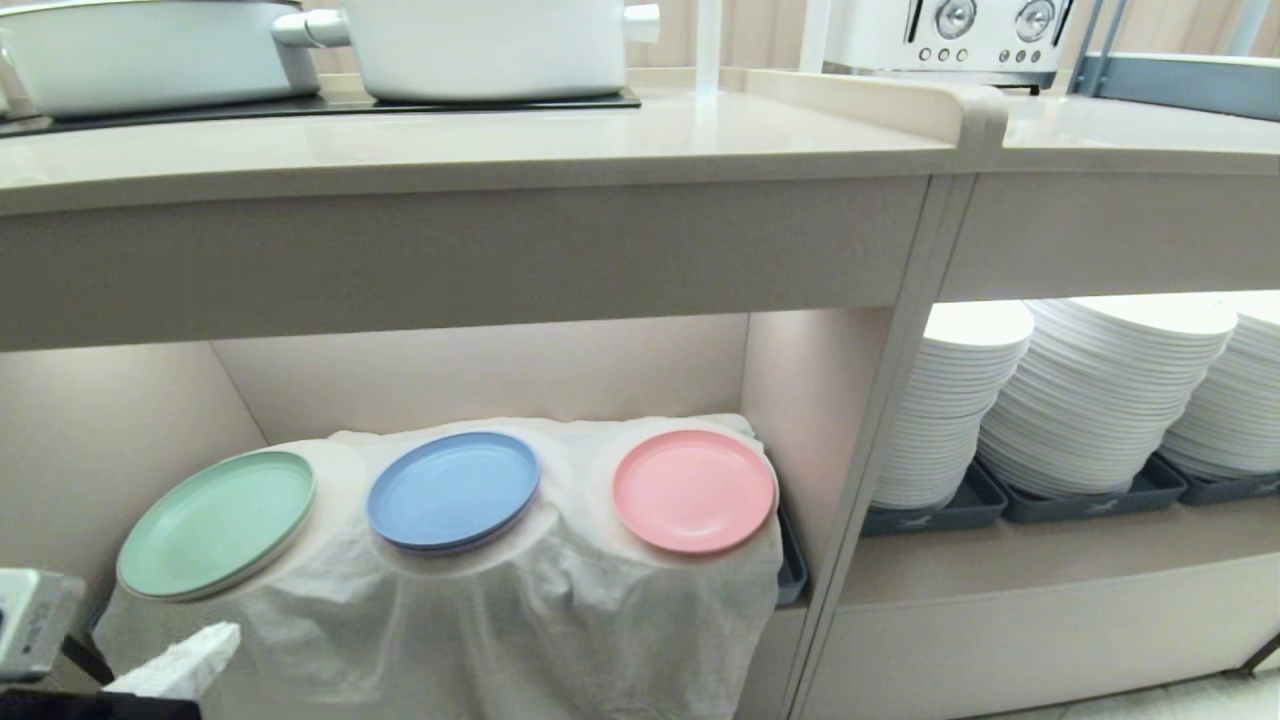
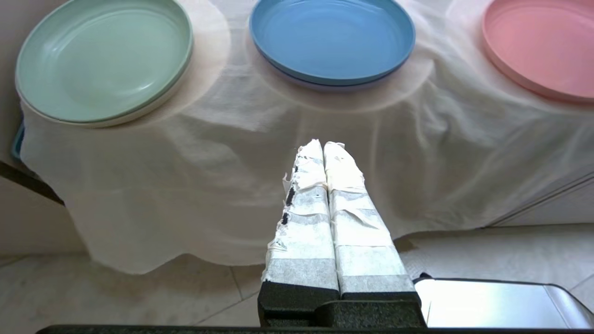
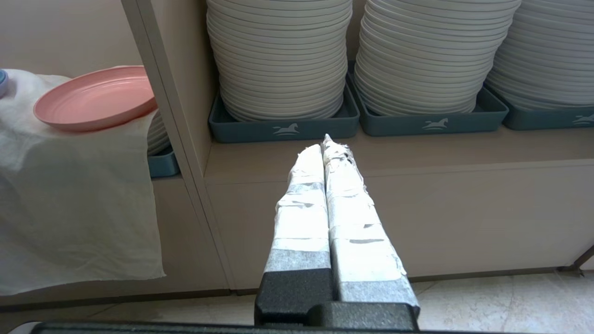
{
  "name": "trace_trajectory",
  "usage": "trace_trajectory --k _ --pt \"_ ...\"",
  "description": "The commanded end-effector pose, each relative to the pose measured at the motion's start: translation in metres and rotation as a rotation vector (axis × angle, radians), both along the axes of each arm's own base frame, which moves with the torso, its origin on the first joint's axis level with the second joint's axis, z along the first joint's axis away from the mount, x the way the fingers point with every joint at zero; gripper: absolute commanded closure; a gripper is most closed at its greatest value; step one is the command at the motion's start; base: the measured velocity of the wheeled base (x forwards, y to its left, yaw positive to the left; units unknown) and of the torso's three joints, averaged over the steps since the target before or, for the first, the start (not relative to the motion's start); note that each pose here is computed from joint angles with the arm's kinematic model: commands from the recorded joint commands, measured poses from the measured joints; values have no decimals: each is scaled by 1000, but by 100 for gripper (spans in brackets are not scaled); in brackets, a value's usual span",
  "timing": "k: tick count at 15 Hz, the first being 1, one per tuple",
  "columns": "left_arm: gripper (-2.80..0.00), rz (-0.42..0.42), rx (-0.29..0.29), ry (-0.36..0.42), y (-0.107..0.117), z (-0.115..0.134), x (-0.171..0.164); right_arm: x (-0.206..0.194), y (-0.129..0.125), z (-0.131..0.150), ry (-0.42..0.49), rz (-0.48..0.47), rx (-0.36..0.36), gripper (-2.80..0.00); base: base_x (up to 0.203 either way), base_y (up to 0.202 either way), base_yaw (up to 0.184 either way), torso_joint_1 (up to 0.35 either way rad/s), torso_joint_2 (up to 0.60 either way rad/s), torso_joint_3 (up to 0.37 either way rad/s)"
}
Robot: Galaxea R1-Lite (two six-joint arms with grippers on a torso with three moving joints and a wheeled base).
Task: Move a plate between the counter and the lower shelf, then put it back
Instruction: Pick up the plate in the cupboard
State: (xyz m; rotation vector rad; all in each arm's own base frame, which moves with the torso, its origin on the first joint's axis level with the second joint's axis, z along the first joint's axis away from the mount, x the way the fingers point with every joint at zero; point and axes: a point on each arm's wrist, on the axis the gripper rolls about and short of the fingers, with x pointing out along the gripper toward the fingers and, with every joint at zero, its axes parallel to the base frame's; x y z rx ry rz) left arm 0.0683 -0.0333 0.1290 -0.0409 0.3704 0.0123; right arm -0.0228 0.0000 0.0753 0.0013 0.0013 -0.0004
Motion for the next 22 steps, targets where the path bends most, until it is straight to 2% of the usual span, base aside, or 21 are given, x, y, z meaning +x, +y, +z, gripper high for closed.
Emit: trace_trajectory --k 1,3,6,8,11,15,18,22 --pt "0 -20 -47 -63 13 0 -13 0 0 0 0 -1 0 0 0 0 0 0 0 0" --pt "0 -77 -65 -122 23 -3 -25 0 0 0 -1 0 0 0 0 0 0 0 0 0" --pt "0 -168 -9 -249 30 -17 -50 0 0 0 0 0 0 0 0 0 0 0 0 0" --pt "0 -187 21 -304 31 -26 -65 0 0 0 0 0 0 0 0 0 0 0 0 0" --pt "0 -148 43 -311 31 -38 -78 0 0 0 0 0 0 0 0 0 0 0 0 0" --pt "0 -119 61 -394 31 -44 -94 0 0 0 0 -1 0 0 0 0 0 0 0 0" --pt "0 -14 94 -376 34 -53 -91 0 0 0 -1 -1 0 0 0 0 0 0 0 0" --pt "0 -18 92 -378 33 -53 -91 0 0 0 -1 0 0 0 0 0 0 0 0 0"
